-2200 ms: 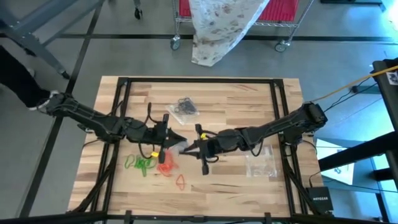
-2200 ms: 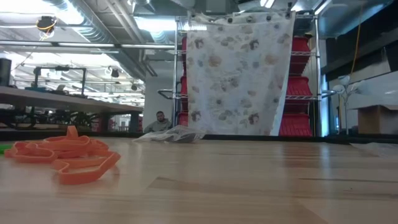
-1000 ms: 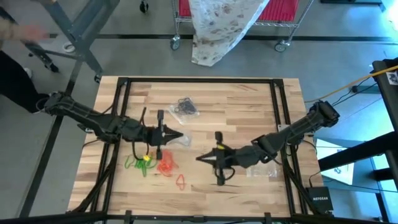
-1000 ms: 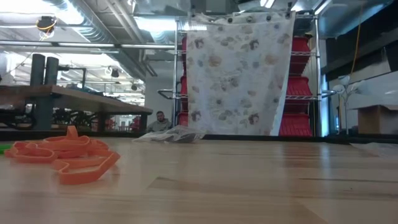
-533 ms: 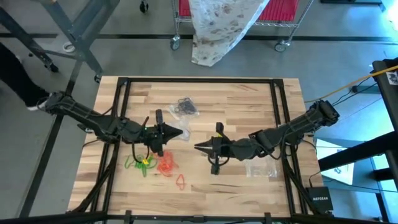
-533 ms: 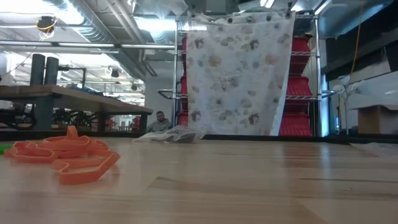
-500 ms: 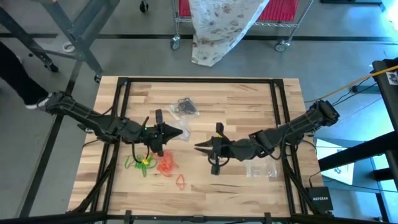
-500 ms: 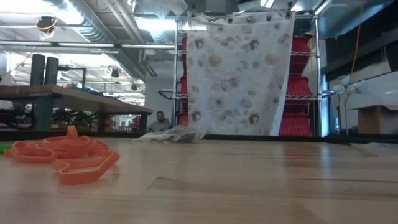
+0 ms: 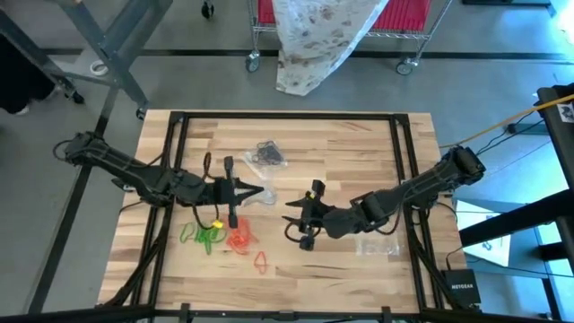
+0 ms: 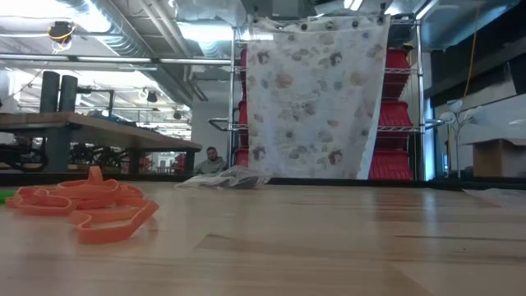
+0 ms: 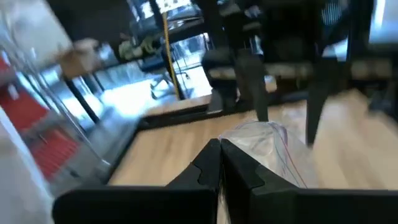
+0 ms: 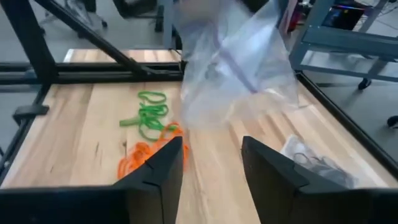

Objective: Sort rubber bands
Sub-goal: Open the transparent zip bag

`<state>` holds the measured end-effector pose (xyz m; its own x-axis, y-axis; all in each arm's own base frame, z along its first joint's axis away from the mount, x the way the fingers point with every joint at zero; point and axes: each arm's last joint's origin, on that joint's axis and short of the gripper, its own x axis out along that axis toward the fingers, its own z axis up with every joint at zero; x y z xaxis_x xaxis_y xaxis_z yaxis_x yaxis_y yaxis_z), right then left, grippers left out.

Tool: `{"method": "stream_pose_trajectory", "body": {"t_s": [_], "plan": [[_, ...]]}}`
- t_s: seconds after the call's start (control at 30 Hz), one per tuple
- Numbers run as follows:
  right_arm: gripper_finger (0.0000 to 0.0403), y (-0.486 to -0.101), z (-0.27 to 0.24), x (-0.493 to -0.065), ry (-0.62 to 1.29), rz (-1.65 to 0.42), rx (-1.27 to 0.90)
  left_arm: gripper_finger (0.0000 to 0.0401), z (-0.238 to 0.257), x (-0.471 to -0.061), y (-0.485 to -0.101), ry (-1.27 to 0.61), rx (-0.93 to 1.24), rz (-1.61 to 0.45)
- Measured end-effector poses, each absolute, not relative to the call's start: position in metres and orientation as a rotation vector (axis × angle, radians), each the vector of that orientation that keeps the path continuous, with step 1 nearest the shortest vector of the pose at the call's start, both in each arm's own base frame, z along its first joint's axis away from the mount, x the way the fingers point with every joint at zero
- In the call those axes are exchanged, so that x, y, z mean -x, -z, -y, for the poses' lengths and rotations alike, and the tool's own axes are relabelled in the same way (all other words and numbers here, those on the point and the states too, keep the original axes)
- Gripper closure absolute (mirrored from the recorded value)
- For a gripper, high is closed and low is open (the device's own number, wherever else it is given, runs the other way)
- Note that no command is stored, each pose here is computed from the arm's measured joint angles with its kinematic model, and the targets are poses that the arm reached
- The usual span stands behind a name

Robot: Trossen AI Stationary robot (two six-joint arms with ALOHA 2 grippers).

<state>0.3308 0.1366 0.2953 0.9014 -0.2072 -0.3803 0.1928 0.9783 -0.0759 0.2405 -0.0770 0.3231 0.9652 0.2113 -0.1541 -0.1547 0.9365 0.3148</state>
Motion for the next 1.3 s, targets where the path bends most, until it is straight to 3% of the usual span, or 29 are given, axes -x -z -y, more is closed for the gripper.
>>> {"method": "stream_pose_trajectory", "body": {"t_s": [0.13, 0.3, 0.53, 0.73, 1.3], "plan": [[0.0257, -0.280, -0.139, -0.339, 0.242, -0.364, 0.025, 0.0401, 0.077, -0.241, -0.323, -0.205, -0.124, -0.168], [0.0260, -0.280, -0.140, -0.345, 0.320, -0.287, 0.034, 0.0401, 0.077, -0.241, -0.322, -0.212, -0.044, -0.164], [0.0260, -0.293, -0.139, -0.343, 0.331, -0.227, 0.038, 0.0401, 0.076, -0.242, -0.322, -0.217, -0.056, -0.169], [0.0260, -0.291, -0.143, -0.342, 0.185, -0.264, -0.035, 0.0401, 0.070, -0.243, -0.322, -0.240, -0.083, -0.175], [0.0260, -0.303, -0.131, -0.344, 0.295, -0.163, -0.156, 0.0401, 0.067, -0.244, -0.322, -0.249, -0.085, -0.174]]}}
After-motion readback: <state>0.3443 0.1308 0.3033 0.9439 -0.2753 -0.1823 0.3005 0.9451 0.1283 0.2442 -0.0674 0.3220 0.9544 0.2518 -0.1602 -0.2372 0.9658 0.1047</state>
